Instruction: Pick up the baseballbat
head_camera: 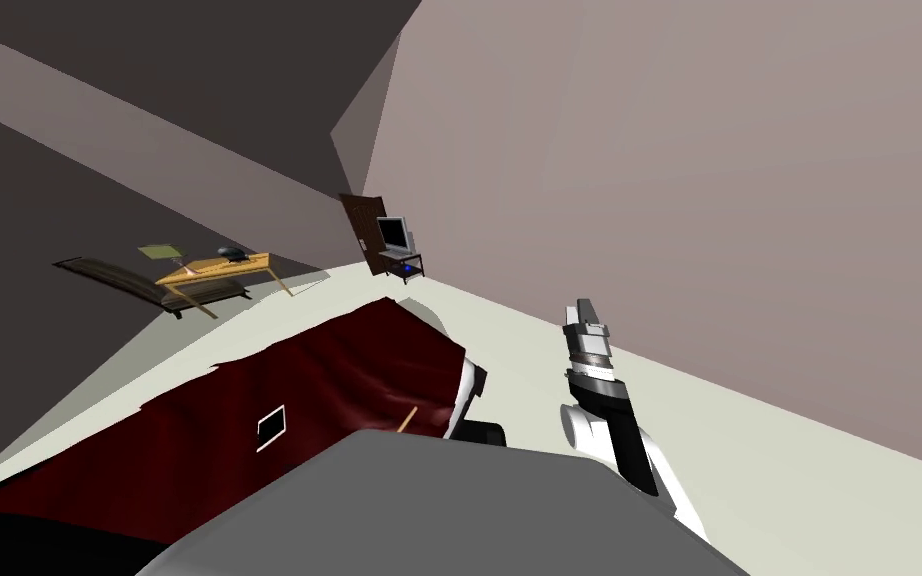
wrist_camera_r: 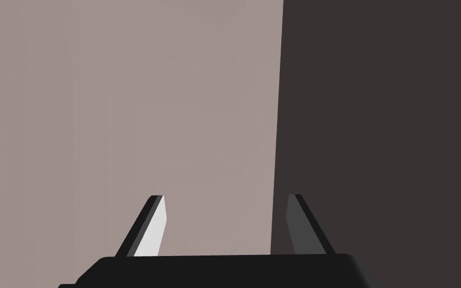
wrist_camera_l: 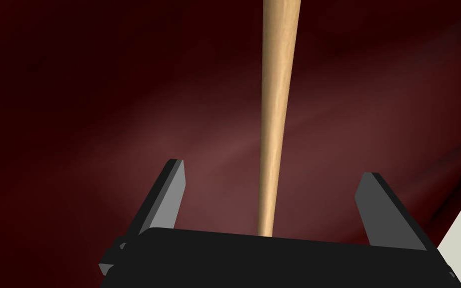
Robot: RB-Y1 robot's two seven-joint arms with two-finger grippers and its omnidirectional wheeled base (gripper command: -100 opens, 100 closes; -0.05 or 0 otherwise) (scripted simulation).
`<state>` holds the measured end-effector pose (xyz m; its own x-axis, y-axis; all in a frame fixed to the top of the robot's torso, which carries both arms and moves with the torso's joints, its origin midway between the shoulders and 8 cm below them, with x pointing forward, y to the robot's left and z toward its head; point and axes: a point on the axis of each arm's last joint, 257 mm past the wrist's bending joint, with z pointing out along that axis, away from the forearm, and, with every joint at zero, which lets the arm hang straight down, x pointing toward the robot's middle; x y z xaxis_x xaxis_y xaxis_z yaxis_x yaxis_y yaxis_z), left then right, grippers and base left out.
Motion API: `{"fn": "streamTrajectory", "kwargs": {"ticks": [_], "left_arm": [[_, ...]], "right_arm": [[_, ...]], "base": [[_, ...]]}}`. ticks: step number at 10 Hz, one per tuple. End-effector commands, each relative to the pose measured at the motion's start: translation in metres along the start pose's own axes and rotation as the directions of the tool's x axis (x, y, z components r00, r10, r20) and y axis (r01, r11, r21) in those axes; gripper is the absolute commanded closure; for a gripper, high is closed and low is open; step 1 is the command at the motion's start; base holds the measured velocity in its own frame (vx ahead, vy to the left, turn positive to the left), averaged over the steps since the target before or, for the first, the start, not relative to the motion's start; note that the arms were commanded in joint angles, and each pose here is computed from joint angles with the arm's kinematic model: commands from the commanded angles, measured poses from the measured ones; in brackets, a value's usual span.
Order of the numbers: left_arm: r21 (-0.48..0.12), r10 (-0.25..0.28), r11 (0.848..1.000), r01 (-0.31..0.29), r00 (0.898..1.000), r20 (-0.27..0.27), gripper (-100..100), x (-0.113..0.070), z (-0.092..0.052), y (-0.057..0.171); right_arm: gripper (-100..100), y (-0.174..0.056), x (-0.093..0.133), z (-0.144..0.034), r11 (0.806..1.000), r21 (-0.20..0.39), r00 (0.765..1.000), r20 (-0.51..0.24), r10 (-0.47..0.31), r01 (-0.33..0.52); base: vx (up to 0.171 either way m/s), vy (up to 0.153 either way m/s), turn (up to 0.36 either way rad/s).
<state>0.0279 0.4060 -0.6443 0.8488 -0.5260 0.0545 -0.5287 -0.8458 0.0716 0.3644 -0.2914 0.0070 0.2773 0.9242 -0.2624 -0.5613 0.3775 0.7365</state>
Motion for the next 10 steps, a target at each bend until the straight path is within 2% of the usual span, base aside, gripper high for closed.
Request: {"fn": "streamTrajectory", "kwargs": {"ticks": [1, 4, 6, 7, 8, 10], "left_arm": [[0.003, -0.049, 0.999, 0.049, 0.999, -0.004, -100, -0.006, 0.006, 0.020], [0.009, -0.141, 0.990, 0.141, 0.990, -0.014, -100, -0.018, 0.014, 0.058], [0.015, -0.204, 0.979, 0.205, 0.979, -0.022, -100, -0.025, 0.016, 0.083], [0.012, -0.181, 0.983, 0.181, 0.983, -0.019, -100, -0.022, 0.014, 0.075], [0.014, -0.188, 0.982, 0.188, 0.982, -0.021, 100, -0.022, 0.013, 0.076], [0.016, -0.188, 0.982, 0.188, 0.982, -0.022, 100, -0.022, 0.013, 0.075]], "right_arm": [[0, 0.000, 0.000, 0.000, 1.000, 0.000, 1.000, 0.000, 0.000, 0.000], [0, 0.000, 0.000, 0.000, 1.000, 0.000, 1.000, 0.000, 0.000, 0.000], [0, 0.000, 0.000, 0.000, 1.000, 0.000, 1.000, 0.000, 0.000, 0.000], [0, 0.000, 0.000, 0.000, 1.000, 0.000, 1.000, 0.000, 0.000, 0.000], [0, 0.000, 0.000, 0.000, 1.000, 0.000, 1.000, 0.000, 0.000, 0.000], [0, 0.000, 0.000, 0.000, 1.000, 0.000, 1.000, 0.000, 0.000, 0.000]], "base": [[-0.004, 0.060, -0.335], [-0.015, 0.080, -0.297], [-0.030, 0.032, -0.314], [-0.014, 0.012, -0.059], [-0.004, -0.001, 0.011], [0.000, 0.000, 0.000]]}}
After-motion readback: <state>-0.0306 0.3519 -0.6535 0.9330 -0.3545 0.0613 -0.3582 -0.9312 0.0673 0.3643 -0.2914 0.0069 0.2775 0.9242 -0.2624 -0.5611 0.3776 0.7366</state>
